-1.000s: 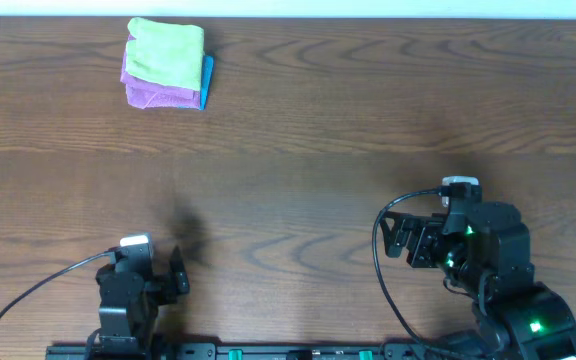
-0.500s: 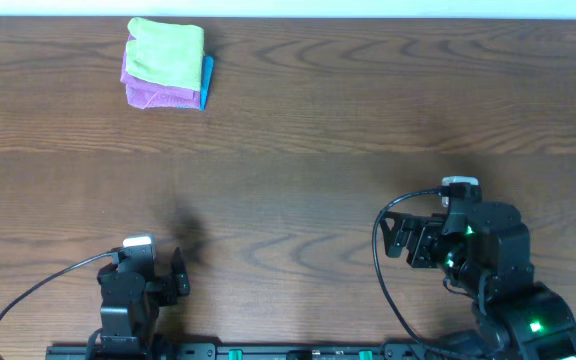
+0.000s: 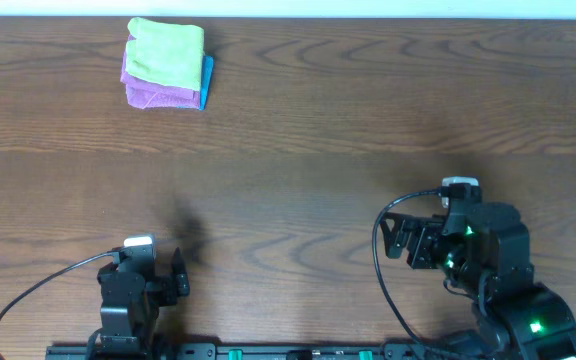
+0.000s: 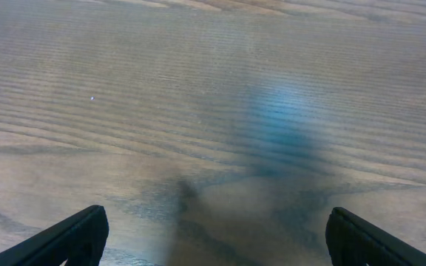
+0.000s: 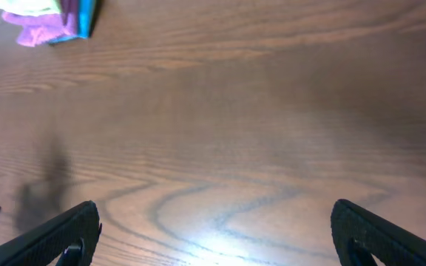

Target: Fold the cloth

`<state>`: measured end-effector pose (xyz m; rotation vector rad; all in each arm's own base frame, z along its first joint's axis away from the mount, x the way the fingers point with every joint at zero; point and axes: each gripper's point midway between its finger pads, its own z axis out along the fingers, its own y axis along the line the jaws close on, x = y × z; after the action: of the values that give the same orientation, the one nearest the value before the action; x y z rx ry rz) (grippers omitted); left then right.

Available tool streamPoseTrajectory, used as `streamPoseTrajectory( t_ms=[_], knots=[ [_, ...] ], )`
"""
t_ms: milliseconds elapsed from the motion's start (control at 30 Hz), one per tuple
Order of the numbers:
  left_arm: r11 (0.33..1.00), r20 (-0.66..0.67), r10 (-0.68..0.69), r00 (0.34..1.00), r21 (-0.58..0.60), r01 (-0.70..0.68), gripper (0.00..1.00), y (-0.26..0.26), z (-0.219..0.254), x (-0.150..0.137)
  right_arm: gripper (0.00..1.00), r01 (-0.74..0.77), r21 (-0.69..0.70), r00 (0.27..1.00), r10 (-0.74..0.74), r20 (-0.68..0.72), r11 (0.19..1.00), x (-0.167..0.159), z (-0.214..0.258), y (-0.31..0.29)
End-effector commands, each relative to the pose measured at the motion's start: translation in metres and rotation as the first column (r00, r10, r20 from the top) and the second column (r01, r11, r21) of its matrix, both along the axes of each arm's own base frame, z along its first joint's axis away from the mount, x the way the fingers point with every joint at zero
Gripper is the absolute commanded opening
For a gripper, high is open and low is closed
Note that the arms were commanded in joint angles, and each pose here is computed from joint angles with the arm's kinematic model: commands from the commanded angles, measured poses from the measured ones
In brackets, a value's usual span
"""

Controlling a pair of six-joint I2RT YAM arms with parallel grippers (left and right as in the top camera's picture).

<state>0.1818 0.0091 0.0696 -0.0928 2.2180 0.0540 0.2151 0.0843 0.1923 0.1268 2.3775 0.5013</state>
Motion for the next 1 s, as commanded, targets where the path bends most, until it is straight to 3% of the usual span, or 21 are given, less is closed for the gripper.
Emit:
streamPoseTrajectory(
  t_ms=[0,267,600,967],
  knots=[
    [1.000,-0.022,0.000,1.000,0.009,0.000,0.95,0.001,-0.009,-0.002,0.99,0.070,-0.085,0.997,-0.067,0.038,0.994,-0.003,-0.001,-0.022],
    [1.000,-0.022,0.000,1.000,0.009,0.000,0.95,0.001,-0.009,-0.002,0.99,0.029,-0.298,0.982,0.028,0.185,0.954,-0.018,-0.041,-0.049],
    [1.000,-0.022,0.000,1.000,0.009,0.000,0.95,0.001,-0.009,-0.002,0.99,0.122,-0.342,0.969,-0.037,0.244,0.932,-0.022,-0.087,-0.075],
    [1.000,-0.022,0.000,1.000,0.009,0.000,0.95,0.001,-0.009,-0.002,0.99,0.115,-0.393,0.967,-0.012,0.254,0.912,-0.023,-0.113,-0.081]
  ],
)
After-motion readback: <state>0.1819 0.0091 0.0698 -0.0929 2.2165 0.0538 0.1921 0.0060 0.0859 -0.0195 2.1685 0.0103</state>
